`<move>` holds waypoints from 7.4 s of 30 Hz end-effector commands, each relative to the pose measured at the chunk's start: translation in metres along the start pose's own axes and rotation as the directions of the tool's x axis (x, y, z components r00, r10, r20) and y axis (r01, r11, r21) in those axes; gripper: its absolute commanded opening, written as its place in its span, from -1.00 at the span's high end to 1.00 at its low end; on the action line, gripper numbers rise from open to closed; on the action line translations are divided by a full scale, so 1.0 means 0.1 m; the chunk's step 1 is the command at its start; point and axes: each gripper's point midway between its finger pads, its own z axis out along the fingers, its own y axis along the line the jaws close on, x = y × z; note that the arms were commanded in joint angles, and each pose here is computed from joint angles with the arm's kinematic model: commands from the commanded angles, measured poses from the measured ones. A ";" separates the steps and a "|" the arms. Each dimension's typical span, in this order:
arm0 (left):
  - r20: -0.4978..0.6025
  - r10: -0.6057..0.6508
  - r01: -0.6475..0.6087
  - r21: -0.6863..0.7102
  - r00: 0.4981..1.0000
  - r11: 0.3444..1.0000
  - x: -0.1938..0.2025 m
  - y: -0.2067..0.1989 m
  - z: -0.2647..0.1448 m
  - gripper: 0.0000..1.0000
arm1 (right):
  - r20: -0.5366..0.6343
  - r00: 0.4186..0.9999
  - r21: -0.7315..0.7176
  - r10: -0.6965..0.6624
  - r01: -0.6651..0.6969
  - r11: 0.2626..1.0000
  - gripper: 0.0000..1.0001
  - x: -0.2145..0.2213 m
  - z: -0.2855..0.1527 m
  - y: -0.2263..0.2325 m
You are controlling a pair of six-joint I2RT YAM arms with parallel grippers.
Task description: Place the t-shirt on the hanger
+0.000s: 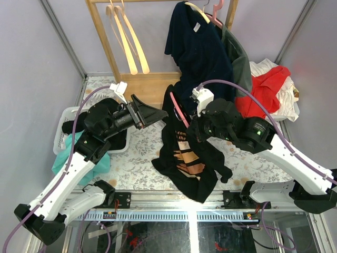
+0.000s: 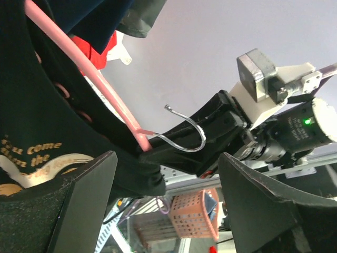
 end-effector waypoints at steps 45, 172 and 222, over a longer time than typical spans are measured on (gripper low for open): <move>0.219 -0.035 -0.001 0.160 0.975 0.987 -0.44 -0.91 0.50 1.00 | 0.215 0.976 -0.085 0.038 -0.020 0.996 0.28 -0.75 -0.19 0.25; 0.090 0.238 -0.254 0.368 0.967 0.895 -0.60 -2.35 -0.12 1.00 | 0.237 0.968 -0.591 0.089 0.070 0.804 0.02 -1.06 -1.19 0.80; 0.054 0.251 -0.255 0.309 0.966 0.916 -0.58 -1.97 0.15 1.00 | 0.142 0.972 -0.599 0.185 -0.064 0.799 1.00 -1.13 -0.92 0.60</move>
